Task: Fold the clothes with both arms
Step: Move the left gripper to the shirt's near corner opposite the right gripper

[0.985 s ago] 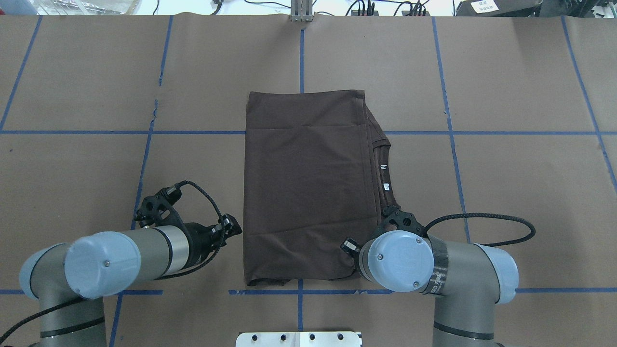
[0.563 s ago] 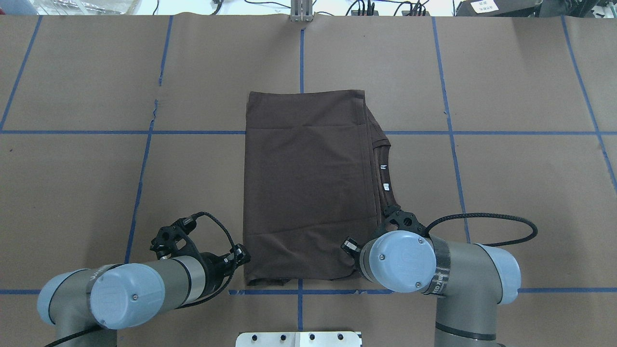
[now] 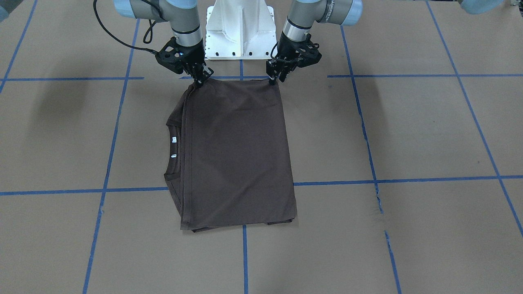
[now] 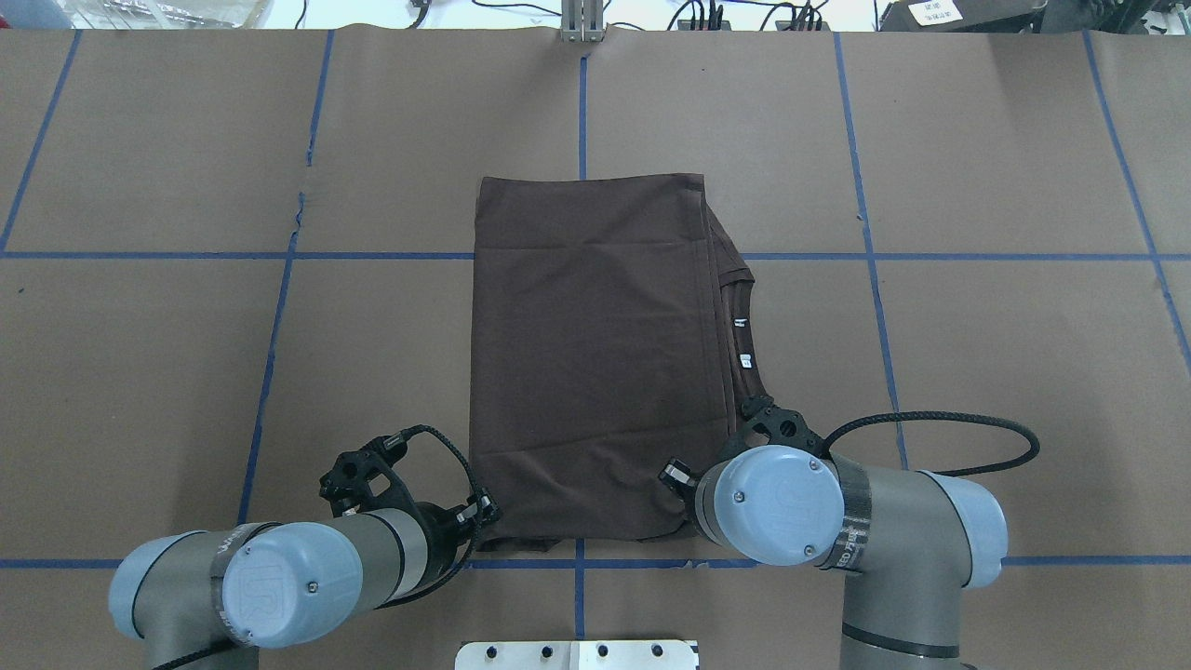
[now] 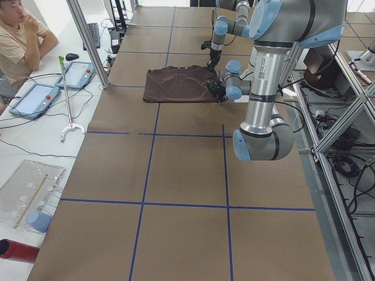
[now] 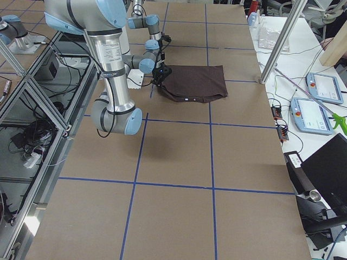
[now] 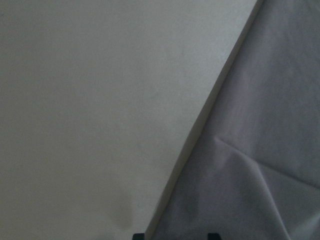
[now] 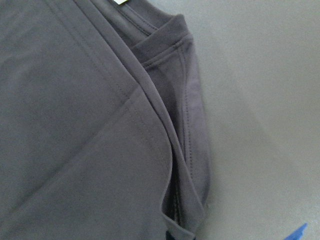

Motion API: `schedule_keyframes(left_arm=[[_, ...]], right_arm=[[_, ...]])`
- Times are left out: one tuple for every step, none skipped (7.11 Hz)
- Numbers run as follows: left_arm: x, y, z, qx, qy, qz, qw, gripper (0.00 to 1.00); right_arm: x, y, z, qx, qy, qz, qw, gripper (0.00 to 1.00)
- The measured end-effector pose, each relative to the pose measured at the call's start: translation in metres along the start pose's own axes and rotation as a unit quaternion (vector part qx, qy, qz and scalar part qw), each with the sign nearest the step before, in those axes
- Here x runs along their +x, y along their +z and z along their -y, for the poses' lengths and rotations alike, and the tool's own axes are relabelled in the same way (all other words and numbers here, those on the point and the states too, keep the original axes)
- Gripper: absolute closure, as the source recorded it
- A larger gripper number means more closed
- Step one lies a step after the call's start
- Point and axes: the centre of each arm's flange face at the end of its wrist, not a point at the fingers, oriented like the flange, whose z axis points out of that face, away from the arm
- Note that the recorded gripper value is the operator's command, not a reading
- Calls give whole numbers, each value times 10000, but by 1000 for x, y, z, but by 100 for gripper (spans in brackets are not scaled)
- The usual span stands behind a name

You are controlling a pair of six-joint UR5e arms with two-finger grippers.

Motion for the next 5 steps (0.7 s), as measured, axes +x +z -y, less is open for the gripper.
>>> schedule_keyframes(left_arm=[[-1,3,-2,-7,11,27,10000,100],[1,3,-4,-17,15,22,10000,100],[3,2,-5,-30,22,9,10000,100],[4,2,-6,-46,34,0,10000,100],[6,-2,-6,-66,47,-33,10000,100]], right_arm=[[0,0,0,-1,-3,1,10000,100],[0,0,0,-2,-5,4,10000,100],[0,0,0,-3,-6,5,10000,100],[0,0,0,-2,-6,0,10000,100],[0,0,0,-3,-6,-5,10000,100]])
